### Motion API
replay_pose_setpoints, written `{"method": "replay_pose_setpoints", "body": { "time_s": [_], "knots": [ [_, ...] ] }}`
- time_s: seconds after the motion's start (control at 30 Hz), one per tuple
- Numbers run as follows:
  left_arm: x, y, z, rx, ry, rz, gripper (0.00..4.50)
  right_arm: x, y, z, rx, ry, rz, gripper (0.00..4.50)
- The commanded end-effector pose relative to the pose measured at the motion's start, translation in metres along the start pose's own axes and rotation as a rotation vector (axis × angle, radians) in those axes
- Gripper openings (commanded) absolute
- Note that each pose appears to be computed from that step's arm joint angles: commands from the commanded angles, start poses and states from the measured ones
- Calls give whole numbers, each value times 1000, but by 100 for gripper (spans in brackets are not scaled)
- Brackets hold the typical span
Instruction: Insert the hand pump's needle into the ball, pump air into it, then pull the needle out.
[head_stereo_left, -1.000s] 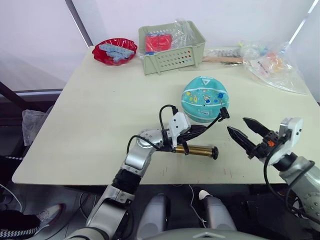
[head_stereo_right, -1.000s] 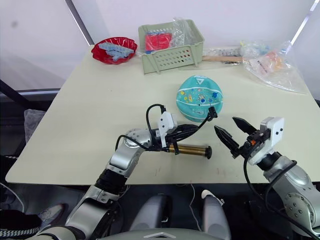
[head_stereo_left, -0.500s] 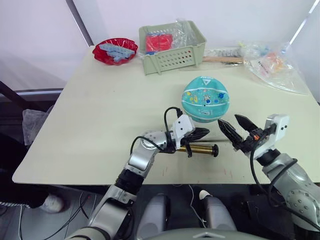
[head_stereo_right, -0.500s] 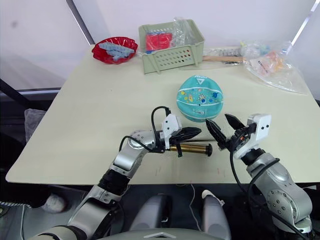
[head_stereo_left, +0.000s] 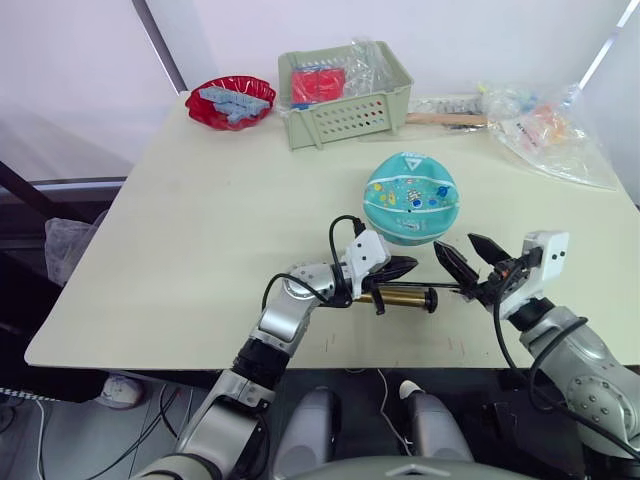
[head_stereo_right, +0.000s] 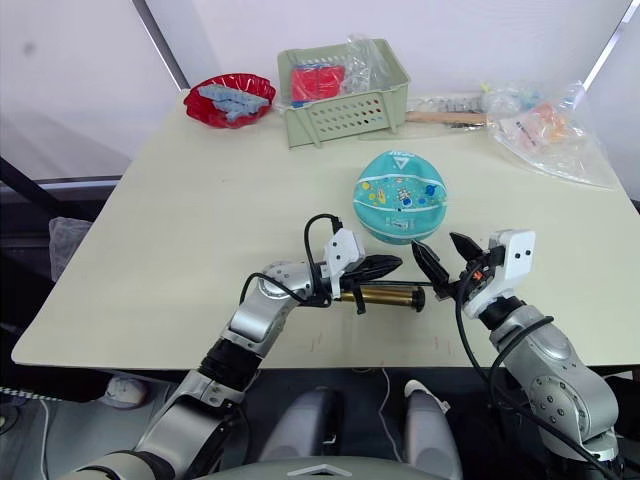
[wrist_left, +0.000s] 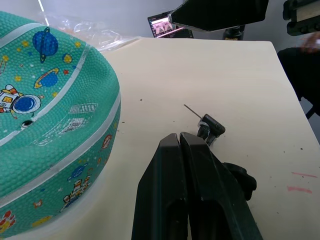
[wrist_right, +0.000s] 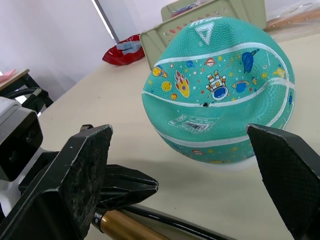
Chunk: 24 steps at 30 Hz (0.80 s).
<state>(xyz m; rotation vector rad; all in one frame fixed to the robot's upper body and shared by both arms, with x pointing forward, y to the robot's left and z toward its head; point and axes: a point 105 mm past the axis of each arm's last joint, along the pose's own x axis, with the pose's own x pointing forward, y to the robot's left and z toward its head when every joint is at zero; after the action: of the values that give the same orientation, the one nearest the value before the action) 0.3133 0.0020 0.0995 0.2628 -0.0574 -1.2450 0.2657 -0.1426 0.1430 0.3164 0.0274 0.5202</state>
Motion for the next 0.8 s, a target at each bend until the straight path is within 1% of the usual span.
{"method": "replay_pose_setpoints", "body": {
  "time_s": [0.03, 0.2, 0.27, 0.37, 0.47, 0.53, 0.57, 0.6, 0.63, 0.7, 0.8],
  "knots": [
    [0, 1, 3, 10, -5, -15, 10, -11, -2, 13, -64, -41, 21, 450],
    [-3, 3, 3, -8, 2, -39, 10, -28, -10, 15, -139, -7, 47, 450],
    [-5, 1, -1, -26, 26, -71, 10, -38, -13, 12, -194, 16, 68, 450],
    [-7, 2, -4, -32, 44, -92, 10, -49, -17, 9, -215, 25, 85, 450],
    [-9, 4, -9, -31, 91, -125, 87, -61, -22, 8, -260, 35, 88, 450],
    [-10, 4, -12, -29, 131, -154, 173, -70, -21, 10, -288, 10, 119, 450],
    [-10, 6, -13, -25, 145, -162, 225, -74, -22, 9, -301, 7, 123, 450],
    [-10, 8, -14, -20, 162, -170, 263, -80, -22, 9, -312, 9, 134, 450],
    [-9, 11, -14, -4, 182, -177, 313, -85, -23, 9, -316, 14, 135, 450],
    [-8, 14, -15, 17, 211, -189, 399, -93, -26, 8, -336, 28, 133, 450],
    [-5, 15, -18, 39, 258, -222, 399, -103, -29, 7, -364, 52, 132, 450]
  ]
}}
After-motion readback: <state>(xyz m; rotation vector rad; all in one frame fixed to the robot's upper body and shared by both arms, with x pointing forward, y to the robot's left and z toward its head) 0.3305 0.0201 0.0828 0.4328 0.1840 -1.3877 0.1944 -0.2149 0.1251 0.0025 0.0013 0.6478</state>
